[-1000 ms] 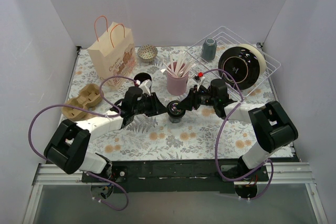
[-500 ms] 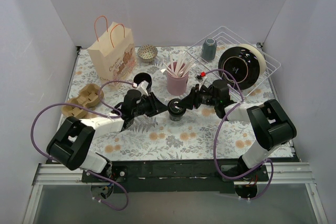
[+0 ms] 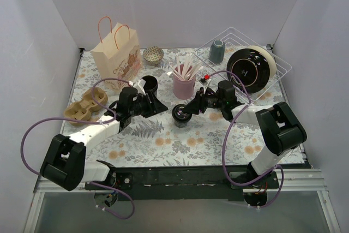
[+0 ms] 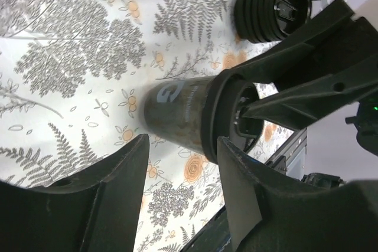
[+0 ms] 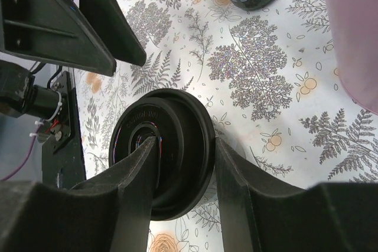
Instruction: Pack the takeout coffee
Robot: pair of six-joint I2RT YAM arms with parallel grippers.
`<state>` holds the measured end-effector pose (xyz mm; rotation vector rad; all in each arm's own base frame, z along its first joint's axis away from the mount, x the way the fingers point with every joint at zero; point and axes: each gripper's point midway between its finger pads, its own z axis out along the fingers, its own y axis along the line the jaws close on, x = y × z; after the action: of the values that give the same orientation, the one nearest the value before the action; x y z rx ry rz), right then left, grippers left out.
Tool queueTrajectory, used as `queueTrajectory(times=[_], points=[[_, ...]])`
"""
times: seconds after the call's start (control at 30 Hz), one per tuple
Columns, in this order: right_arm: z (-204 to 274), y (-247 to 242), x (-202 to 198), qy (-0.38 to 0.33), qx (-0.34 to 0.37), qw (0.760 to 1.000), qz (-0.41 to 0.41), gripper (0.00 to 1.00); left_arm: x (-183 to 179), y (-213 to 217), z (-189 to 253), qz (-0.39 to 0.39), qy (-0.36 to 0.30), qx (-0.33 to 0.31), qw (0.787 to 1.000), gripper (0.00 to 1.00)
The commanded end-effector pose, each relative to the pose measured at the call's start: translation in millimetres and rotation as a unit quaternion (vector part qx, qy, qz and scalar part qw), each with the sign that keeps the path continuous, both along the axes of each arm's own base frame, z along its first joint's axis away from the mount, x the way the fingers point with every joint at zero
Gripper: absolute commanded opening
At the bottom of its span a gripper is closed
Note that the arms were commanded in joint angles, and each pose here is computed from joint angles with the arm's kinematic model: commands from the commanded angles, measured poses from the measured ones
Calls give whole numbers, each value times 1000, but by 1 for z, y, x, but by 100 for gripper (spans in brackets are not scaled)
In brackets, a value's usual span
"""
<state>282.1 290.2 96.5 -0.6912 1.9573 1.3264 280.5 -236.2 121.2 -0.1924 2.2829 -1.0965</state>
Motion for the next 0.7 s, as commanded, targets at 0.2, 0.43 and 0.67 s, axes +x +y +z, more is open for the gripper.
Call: queueTrajectory(times=[0.2,0.43,0.67], points=[[-106,-42,-58,140,-154,978,24,6,-6,-23,18,-129,-55,-28,990,44],[-106,-41,-58,140,-152,978,27,6,3,-25,-4,-129,-41,-11,991,42],[-108,-41,-59,141,-155,977,29,6,7,-26,2,-126,-55,-15,990,42]])
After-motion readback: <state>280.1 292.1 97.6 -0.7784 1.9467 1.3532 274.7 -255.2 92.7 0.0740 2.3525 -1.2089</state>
